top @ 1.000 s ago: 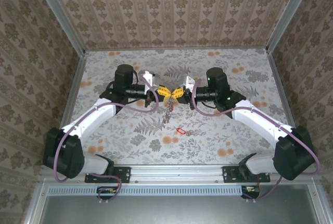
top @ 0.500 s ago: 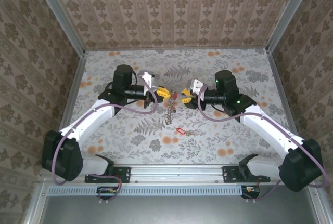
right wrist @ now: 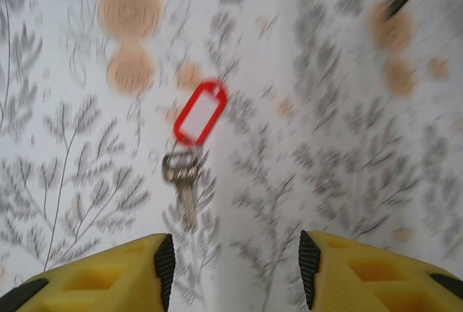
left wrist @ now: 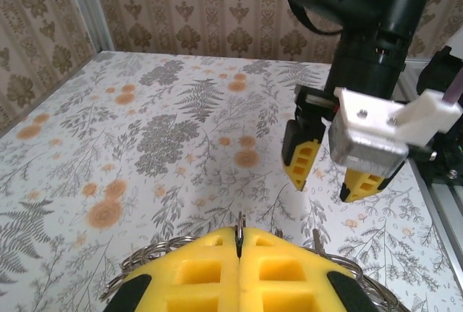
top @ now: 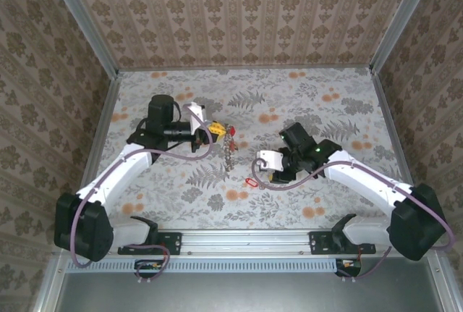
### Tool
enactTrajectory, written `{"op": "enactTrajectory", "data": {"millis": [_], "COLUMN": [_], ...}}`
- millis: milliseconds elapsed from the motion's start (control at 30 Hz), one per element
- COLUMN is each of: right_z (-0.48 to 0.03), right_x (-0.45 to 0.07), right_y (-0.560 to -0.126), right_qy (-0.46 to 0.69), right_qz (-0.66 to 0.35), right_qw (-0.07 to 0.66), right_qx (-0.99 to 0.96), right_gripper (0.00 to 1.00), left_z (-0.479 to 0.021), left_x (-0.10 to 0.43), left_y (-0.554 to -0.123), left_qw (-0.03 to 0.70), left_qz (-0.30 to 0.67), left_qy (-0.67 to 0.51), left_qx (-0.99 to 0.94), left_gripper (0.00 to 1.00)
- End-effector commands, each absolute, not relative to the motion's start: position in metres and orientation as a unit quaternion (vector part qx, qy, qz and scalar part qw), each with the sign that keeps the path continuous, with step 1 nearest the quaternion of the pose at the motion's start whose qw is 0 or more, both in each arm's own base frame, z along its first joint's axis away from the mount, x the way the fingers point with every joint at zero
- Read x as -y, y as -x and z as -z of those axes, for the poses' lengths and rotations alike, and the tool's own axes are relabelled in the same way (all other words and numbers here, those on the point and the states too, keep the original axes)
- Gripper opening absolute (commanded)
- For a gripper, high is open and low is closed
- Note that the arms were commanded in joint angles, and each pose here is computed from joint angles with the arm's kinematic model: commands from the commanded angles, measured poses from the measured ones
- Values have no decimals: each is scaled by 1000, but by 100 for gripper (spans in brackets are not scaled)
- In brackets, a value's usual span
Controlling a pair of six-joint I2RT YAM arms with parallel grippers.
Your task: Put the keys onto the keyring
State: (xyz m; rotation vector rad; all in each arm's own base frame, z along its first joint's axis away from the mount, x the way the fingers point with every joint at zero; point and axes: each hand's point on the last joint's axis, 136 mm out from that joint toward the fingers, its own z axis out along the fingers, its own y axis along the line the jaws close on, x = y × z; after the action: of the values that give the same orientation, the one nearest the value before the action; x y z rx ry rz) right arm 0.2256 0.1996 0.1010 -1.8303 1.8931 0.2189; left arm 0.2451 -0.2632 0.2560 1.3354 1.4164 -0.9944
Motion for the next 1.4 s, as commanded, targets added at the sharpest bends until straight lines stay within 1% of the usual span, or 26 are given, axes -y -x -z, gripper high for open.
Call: {"op": "enactTrajectory", "data": {"millis": [0, 67, 167, 267, 400, 533, 633, 833, 967, 1067, 1167, 1200, 1333, 1367], "right_z": [-72, -68, -68, -60, -46, -43, -34, -22, -17, -13, -10, -9, -12, -13], "right_x": [-184, -194, -214, -226, -226, -237, -241, -240, -239, -237, -235, -235, -237, -237], "right_y": [-216, -214, -222, -224, -223, -222, -223, -220, -218, -216, -215, -216, -217, -217], "right_qy": [691, 691, 675, 665, 685, 694, 702, 715, 721, 729, 730, 730, 730, 730], "right_qz": [-59, -81, -110, -137, -134, -146, -137, -124, -118, -108, -104, -103, -104, -104], "right_qw": [186, 183, 211, 205, 185, 176, 166, 141, 130, 120, 118, 119, 125, 127], "right_qx": [-696, -694, -699, -704, -692, -683, -679, -674, -670, -665, -665, -665, -664, -664], "right_gripper": [52, 50, 50, 47, 47, 46, 46, 42, 37, 35, 35, 34, 22, 21], "left_z": [-262, -259, -253, -248, -246, -241, -234, -232, -234, -234, -235, -235, -235, -235], "left_x": [258, 255, 250, 244, 241, 236, 229, 217, 216, 214, 213, 213, 212, 212], "left_y": [-245, -245, -247, -252, -254, -258, -260, -263, -265, -266, -267, -267, -268, -268], "left_qw": [481, 482, 486, 488, 490, 488, 479, 488, 493, 494, 497, 497, 498, 498], "left_qz": [392, 388, 375, 364, 358, 351, 348, 341, 339, 338, 335, 335, 334, 334], "left_qy": [-542, -540, -536, -524, -519, -506, -489, -468, -465, -463, -461, -461, -459, -458], "left_qx": [-567, -570, -580, -595, -602, -619, -640, -653, -652, -654, -654, -655, -656, -656], "left_gripper": [0, 0, 0, 0, 0, 0, 0, 0, 0, 0, 0, 0, 0, 0]}}
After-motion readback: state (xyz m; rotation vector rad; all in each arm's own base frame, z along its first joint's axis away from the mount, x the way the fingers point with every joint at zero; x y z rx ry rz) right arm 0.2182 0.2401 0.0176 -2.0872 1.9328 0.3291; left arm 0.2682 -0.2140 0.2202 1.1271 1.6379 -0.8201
